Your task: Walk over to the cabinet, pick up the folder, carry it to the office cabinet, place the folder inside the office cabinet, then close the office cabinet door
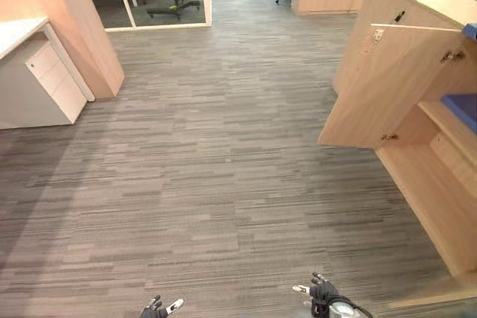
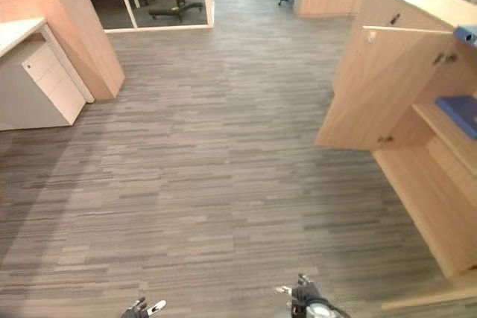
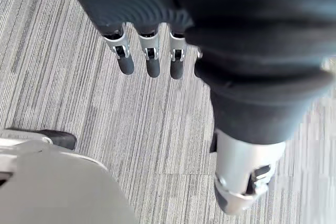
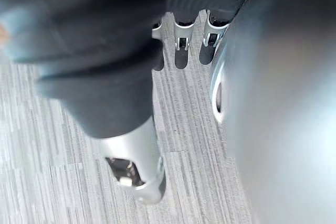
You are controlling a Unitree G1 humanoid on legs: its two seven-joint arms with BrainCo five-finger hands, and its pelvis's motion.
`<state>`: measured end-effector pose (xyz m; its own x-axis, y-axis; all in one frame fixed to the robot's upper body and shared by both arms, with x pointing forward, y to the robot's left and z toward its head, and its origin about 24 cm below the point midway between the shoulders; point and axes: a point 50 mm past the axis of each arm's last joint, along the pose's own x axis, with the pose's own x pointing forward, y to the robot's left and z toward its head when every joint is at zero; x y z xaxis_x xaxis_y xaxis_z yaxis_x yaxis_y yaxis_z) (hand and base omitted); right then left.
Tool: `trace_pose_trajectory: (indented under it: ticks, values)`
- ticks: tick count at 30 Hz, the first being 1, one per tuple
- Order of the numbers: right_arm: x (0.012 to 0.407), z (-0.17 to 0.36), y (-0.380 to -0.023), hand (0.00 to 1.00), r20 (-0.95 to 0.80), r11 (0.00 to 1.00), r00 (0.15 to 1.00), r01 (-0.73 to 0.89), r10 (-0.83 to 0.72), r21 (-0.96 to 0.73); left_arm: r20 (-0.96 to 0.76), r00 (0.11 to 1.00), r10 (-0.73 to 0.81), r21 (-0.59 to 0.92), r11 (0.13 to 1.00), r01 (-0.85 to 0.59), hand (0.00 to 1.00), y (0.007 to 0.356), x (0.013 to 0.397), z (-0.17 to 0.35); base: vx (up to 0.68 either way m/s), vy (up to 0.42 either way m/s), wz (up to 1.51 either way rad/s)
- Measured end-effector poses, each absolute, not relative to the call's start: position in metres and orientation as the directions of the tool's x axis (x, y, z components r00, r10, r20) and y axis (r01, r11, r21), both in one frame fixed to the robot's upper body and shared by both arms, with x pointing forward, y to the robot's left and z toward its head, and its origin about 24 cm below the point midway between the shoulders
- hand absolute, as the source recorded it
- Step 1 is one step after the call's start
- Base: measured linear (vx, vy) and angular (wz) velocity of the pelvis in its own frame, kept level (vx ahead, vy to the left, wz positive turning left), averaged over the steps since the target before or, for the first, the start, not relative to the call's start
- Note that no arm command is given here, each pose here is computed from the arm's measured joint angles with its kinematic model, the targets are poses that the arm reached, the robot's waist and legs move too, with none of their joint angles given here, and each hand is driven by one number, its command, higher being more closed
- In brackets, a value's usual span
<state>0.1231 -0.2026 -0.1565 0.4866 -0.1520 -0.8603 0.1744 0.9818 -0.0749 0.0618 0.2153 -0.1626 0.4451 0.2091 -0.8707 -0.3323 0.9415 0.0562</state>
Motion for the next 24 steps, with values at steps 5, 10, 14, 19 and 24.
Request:
trace_pose_trajectory:
  ticks: [5,10,14,19,24]
  values:
    - [0.133,-0.154,-0.197,0.0,-0.849,0.979,0.51,0.198,-0.14,-0.043,-0.874,0.432,0.224,0.05,0.925,-0.378,0.0,0.217,0.061,-0.163,0.2,-0.185,0.43]
    - [0.125,-0.157,-0.207,0.0,-0.866,0.96,0.47,0.277,-0.17,-0.038,-0.894,0.385,0.229,0.036,0.893,-0.448,0.0,0.211,0.052,-0.167,0.33,-0.24,0.07]
    - [0.105,-0.162,-0.209,0.0,-0.888,0.942,0.421,0.332,-0.185,-0.039,-0.901,0.359,0.244,0.037,0.868,-0.495,0.0,0.214,0.045,-0.168,0.32,-0.26,-0.16]
    - [0.098,-0.163,-0.217,0.0,-0.896,0.931,0.398,0.362,-0.199,-0.047,-0.904,0.354,0.24,0.012,0.841,-0.54,0.0,0.209,0.043,-0.169,0.31,-0.08,-0.63]
    - [0.096,-0.164,-0.218,0.0,-0.912,0.936,0.364,0.346,-0.191,-0.058,-0.885,0.394,0.249,-0.005,0.84,-0.542,0.0,0.21,0.052,-0.165,0.25,0.091,-1.28]
